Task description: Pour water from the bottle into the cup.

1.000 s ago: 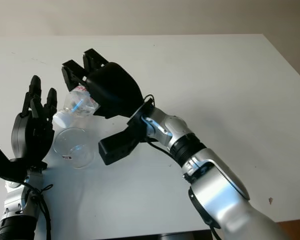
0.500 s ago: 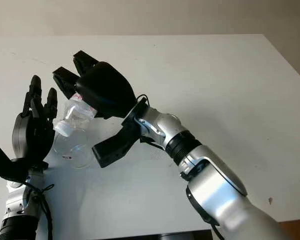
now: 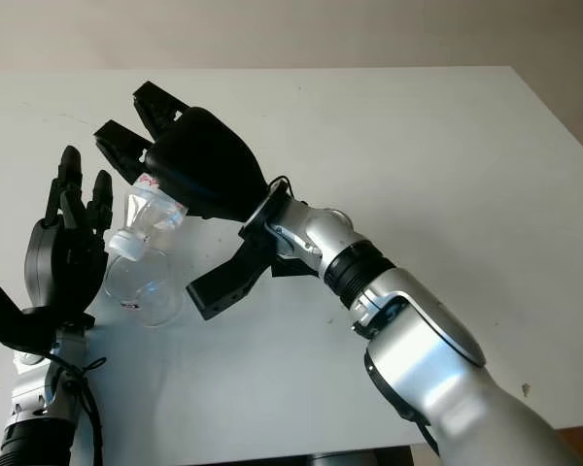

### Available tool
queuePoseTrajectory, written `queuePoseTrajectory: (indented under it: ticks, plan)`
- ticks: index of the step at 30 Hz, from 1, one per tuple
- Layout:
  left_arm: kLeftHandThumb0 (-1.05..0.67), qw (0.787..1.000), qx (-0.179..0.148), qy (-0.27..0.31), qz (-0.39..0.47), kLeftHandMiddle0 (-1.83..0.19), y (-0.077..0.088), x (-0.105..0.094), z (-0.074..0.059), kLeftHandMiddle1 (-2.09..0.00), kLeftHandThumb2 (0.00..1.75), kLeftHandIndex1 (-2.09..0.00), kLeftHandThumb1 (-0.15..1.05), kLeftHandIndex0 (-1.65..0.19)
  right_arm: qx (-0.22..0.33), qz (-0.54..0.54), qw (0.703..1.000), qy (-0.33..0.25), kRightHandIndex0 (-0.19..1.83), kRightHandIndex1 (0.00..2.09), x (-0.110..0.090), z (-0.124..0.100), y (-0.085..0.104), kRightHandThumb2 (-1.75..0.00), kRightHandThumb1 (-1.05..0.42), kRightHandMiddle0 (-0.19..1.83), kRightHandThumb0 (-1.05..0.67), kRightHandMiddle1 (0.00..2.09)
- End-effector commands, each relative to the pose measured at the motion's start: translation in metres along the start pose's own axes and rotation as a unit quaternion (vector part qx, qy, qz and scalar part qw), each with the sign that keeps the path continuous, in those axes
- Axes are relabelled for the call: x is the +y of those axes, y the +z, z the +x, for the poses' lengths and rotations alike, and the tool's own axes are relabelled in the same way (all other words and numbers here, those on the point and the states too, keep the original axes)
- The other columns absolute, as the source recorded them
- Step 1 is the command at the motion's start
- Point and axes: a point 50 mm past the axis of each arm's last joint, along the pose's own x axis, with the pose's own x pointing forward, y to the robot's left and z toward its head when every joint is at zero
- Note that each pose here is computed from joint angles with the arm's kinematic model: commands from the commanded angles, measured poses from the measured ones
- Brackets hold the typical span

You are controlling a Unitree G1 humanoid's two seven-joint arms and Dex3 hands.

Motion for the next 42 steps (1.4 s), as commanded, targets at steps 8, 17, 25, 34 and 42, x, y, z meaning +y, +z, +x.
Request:
queuePoseTrajectory:
  ticks: [8, 17, 25, 34, 42]
  plan:
    - [-0.87, 1.0, 0.007, 0.004, -0.005, 0.01, -0.0044, -0.0002, -0.0026, 0.0, 0.58, 0.0, 1.05, 0.06, -0.027, -0.054, 0.998, -0.013, 1.35, 2.09, -0.0076, 0.0074, -0.0047, -0.53, -0.77, 0.79, -0.33, 2.09]
    - [-0.87, 1.0, 0.005, 0.003, -0.005, 0.01, -0.0038, 0.0001, -0.002, 0.0, 0.59, 0.0, 1.05, 0.07, -0.036, -0.066, 0.997, -0.019, 1.42, 2.09, -0.0065, 0.0083, -0.0038, -0.57, -0.77, 0.95, -0.34, 2.09]
    - [-0.87, 1.0, 0.004, 0.001, -0.003, 0.0, -0.0037, 0.0011, -0.0018, 0.0, 0.58, 0.0, 1.05, 0.06, -0.045, -0.086, 0.995, -0.023, 1.42, 2.09, -0.0064, 0.0092, -0.0034, -0.55, -0.78, 0.97, -0.36, 2.09]
    - [-0.88, 1.0, 0.005, 0.002, -0.002, 0.0, -0.0025, 0.0008, -0.0019, 0.0, 0.58, 0.0, 1.05, 0.06, -0.035, -0.055, 0.997, -0.031, 1.41, 2.09, -0.0054, 0.0074, -0.0027, -0.56, -0.78, 0.9, -0.36, 2.09]
    - [-0.86, 1.0, 0.003, 0.001, -0.004, 0.01, -0.0017, 0.0021, -0.0025, 0.0, 0.57, 0.0, 1.05, 0.07, 0.043, 0.078, 0.995, -0.037, 1.42, 2.09, -0.0073, 0.0043, -0.011, -0.8, -0.69, 1.14, -0.25, 2.09]
